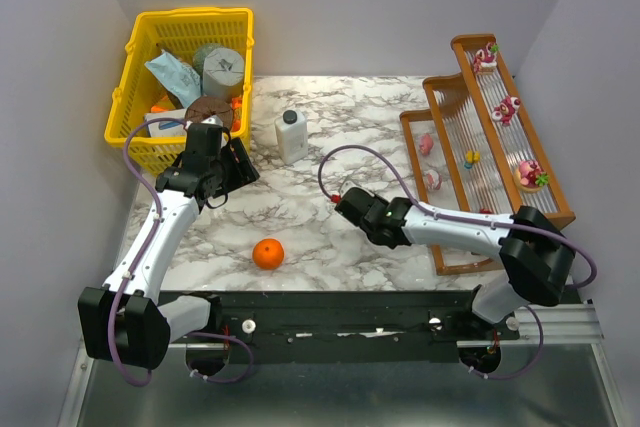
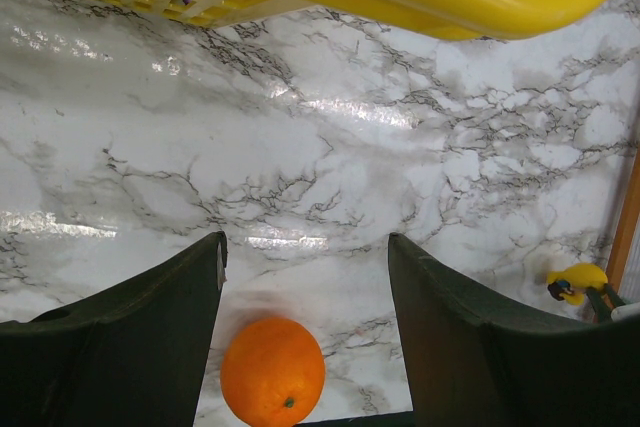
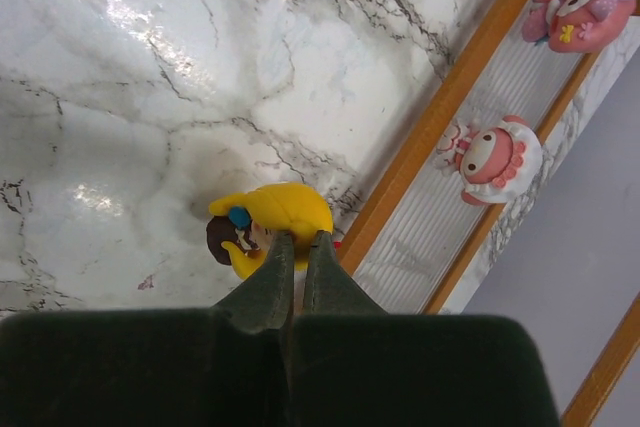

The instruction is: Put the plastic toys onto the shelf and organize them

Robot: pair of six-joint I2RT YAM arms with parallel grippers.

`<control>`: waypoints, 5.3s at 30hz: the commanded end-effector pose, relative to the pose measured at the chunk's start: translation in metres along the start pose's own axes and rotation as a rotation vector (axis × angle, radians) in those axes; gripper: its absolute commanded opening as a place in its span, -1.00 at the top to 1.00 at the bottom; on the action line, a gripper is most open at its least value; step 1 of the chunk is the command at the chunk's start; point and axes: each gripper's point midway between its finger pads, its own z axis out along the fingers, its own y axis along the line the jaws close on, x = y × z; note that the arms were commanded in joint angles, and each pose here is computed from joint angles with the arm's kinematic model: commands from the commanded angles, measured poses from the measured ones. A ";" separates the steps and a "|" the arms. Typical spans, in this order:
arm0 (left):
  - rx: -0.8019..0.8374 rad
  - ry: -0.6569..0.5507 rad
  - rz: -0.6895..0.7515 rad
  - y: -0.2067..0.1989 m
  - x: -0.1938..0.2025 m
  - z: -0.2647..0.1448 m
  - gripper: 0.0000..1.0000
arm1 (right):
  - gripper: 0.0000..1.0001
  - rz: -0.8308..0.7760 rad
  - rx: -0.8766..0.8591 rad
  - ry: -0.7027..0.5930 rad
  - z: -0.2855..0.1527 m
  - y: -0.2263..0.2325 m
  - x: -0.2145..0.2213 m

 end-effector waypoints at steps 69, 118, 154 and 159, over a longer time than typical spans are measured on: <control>0.007 -0.004 0.010 -0.004 -0.008 -0.002 -0.57 | 0.98 0.544 0.726 0.200 0.064 -0.294 0.000; 0.017 -0.012 0.020 -0.005 -0.009 -0.005 -0.61 | 0.18 0.704 0.806 0.145 0.046 -0.304 0.005; 0.216 0.000 0.041 -0.040 -0.004 -0.019 -0.97 | -0.36 0.783 -0.107 -0.441 -0.063 -0.221 -0.070; 0.266 -0.016 0.038 -0.051 -0.006 -0.030 -0.98 | -0.53 0.856 -0.251 -0.611 -0.134 -0.216 -0.074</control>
